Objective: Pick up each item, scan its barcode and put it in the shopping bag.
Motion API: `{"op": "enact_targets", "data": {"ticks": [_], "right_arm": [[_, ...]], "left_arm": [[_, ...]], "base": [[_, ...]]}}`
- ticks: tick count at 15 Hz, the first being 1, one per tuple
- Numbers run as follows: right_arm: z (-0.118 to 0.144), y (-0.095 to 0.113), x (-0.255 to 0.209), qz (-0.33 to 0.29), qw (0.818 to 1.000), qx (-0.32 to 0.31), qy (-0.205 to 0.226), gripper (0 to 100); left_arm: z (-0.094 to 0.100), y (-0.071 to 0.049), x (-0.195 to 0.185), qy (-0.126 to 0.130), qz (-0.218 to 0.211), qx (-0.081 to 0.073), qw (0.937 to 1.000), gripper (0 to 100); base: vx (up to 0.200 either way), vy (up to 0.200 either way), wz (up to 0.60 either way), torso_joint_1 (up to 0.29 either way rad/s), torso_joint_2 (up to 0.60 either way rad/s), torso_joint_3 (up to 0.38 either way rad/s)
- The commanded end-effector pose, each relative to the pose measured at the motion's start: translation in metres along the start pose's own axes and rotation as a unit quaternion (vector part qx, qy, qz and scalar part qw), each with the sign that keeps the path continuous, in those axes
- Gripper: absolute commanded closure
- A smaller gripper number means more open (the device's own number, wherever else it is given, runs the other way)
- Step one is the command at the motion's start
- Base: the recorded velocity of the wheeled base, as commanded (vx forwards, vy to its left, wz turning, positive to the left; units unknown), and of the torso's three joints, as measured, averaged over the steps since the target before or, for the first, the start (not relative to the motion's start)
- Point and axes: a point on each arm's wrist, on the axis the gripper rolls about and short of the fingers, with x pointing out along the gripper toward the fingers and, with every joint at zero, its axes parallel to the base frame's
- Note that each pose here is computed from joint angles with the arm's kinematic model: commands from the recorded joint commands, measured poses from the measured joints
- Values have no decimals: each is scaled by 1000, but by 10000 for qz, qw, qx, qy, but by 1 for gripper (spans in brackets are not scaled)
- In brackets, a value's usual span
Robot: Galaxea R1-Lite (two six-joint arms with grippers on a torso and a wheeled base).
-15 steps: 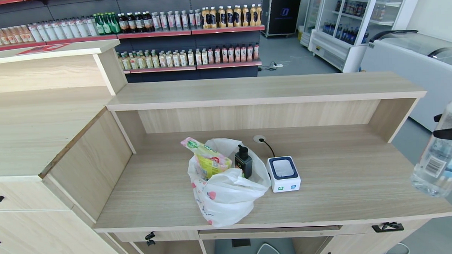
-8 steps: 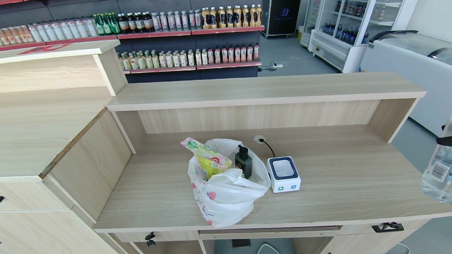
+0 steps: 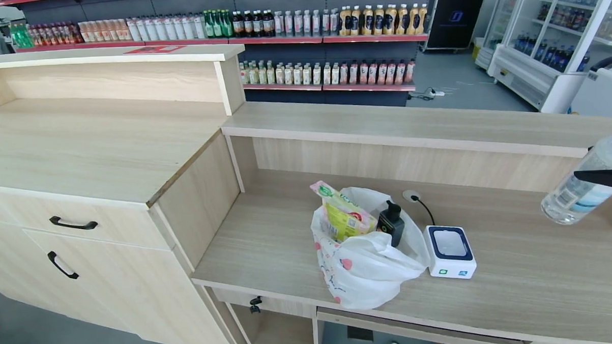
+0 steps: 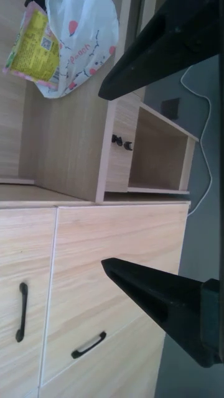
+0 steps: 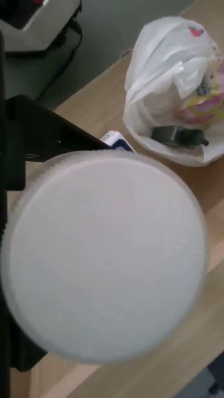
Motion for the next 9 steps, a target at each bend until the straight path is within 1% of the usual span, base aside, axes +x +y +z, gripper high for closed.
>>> {"op": "enact_targets", "data": {"ticks": [1,3,6,7,9], "right_arm": [[-45,4,35,115,9979,-642,-7,100],[-58,7,49,-44,9946,-1019,-182,100],[-57,13,67,92,9909,-1290,-380,100],[-57,15,77,160,9866,-1542,-506,100],[-57,20,87,301,9802,-1838,-667,100]], "left_arm": [[0,0,0,6,-6,-6,10000,0],[0,0,0,6,-6,1,10000,0],[0,0,0,-2,-6,-6,10000,0],[0,0,0,6,-6,-6,10000,0],[0,0,0,6,-6,1,10000,0]], "base": [[0,0,0,0,0,0],[0,0,0,0,0,0],[0,0,0,0,0,0],[0,0,0,0,0,0],[0,0,0,0,0,0]]}}
